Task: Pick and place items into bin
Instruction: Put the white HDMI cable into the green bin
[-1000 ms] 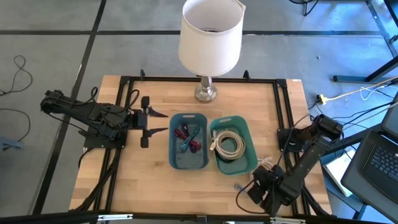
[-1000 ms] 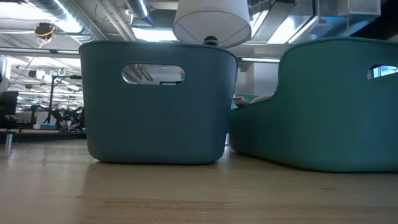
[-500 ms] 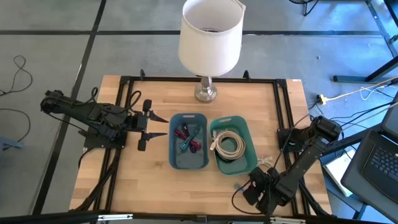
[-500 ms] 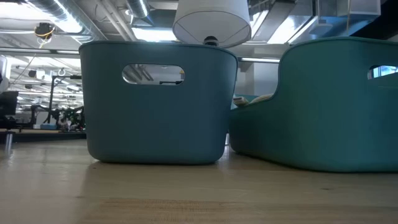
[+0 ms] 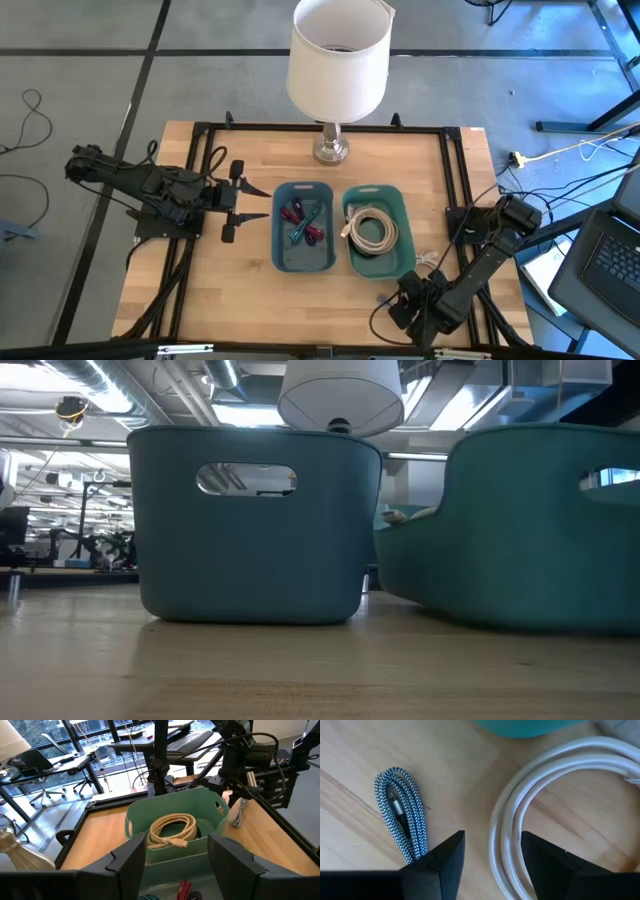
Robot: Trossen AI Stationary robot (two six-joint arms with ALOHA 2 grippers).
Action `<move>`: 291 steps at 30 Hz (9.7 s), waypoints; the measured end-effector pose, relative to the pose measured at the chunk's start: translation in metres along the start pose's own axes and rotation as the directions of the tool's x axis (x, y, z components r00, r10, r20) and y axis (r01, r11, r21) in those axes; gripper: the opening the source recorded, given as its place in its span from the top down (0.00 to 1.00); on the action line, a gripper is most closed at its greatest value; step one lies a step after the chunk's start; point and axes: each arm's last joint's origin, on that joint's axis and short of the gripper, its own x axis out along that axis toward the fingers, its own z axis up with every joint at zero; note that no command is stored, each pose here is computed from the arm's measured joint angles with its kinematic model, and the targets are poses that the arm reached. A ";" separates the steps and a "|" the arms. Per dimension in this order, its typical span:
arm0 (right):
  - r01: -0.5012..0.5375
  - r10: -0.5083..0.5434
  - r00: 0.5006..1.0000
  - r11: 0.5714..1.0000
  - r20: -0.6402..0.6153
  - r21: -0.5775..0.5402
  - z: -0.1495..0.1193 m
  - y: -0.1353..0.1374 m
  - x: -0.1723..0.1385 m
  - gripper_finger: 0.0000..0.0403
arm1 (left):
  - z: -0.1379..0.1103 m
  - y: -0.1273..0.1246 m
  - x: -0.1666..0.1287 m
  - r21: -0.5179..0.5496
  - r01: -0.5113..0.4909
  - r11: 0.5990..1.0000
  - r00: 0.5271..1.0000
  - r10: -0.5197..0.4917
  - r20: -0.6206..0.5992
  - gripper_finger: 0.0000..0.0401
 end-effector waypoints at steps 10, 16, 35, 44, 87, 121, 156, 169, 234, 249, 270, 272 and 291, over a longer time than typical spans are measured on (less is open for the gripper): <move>-0.005 0.005 0.998 1.000 0.058 -0.013 0.002 0.005 -0.007 0.61 | 0.000 0.000 0.000 -0.002 0.000 1.000 1.000 0.000 0.000 0.49; -0.041 0.045 0.996 0.998 0.071 -0.056 0.003 0.016 -0.028 0.67 | 0.000 0.000 0.000 -0.015 0.000 1.000 1.000 0.000 0.000 0.49; 0.077 -0.078 0.995 0.997 -0.063 -0.012 -0.020 0.000 -0.038 0.68 | 0.000 0.000 0.000 -0.017 0.002 1.000 1.000 -0.002 0.000 0.49; 0.097 -0.099 0.993 0.995 -0.057 -0.034 -0.022 0.000 -0.033 0.68 | 0.000 0.000 0.000 -0.017 0.003 1.000 1.000 -0.003 0.000 0.49; 0.171 -0.202 0.969 0.963 -0.140 -0.207 -0.011 0.014 -0.002 0.41 | 0.000 0.000 0.000 -0.017 0.003 1.000 1.000 -0.003 0.000 0.49; 0.292 -0.304 0.946 0.950 -0.110 -0.113 -0.002 0.023 -0.078 1.00 | 0.000 0.000 0.000 -0.017 0.003 1.000 1.000 -0.003 0.000 0.49; 0.271 -0.311 0.893 0.949 -0.325 -0.164 -0.028 0.006 -0.004 0.31 | 0.000 -0.001 0.000 -0.042 0.037 0.998 0.999 -0.037 0.000 0.49; 0.171 -0.196 0.964 0.974 -0.178 -0.146 -0.022 0.024 -0.028 0.37 | 0.000 -0.001 0.000 -0.043 0.037 0.998 0.999 -0.037 0.004 0.49; 0.077 -0.076 0.996 0.997 0.053 -0.013 0.001 0.045 -0.126 0.96 | -0.002 -0.001 0.000 -0.063 0.041 0.997 0.999 -0.042 -0.017 0.49; 0.092 0.074 0.909 0.924 0.410 -0.370 0.086 0.071 -0.148 0.96 | -0.002 -0.001 0.000 -0.063 0.041 0.997 0.999 -0.042 -0.017 0.49; 0.112 -0.059 0.992 0.837 0.115 -0.535 0.238 0.060 -0.102 0.96 | -0.010 -0.002 -0.001 -0.076 0.042 0.996 0.994 -0.050 -0.101 0.49; 0.108 -0.065 0.993 0.835 0.099 -0.539 0.236 0.060 -0.096 0.96 | -0.011 -0.002 -0.001 -0.075 0.043 0.996 0.993 -0.051 -0.107 0.49; 0.079 -0.101 0.995 0.846 -0.014 -0.528 0.211 0.050 -0.002 0.95 | -0.010 -0.002 0.000 -0.073 0.043 0.996 0.993 -0.050 -0.103 0.49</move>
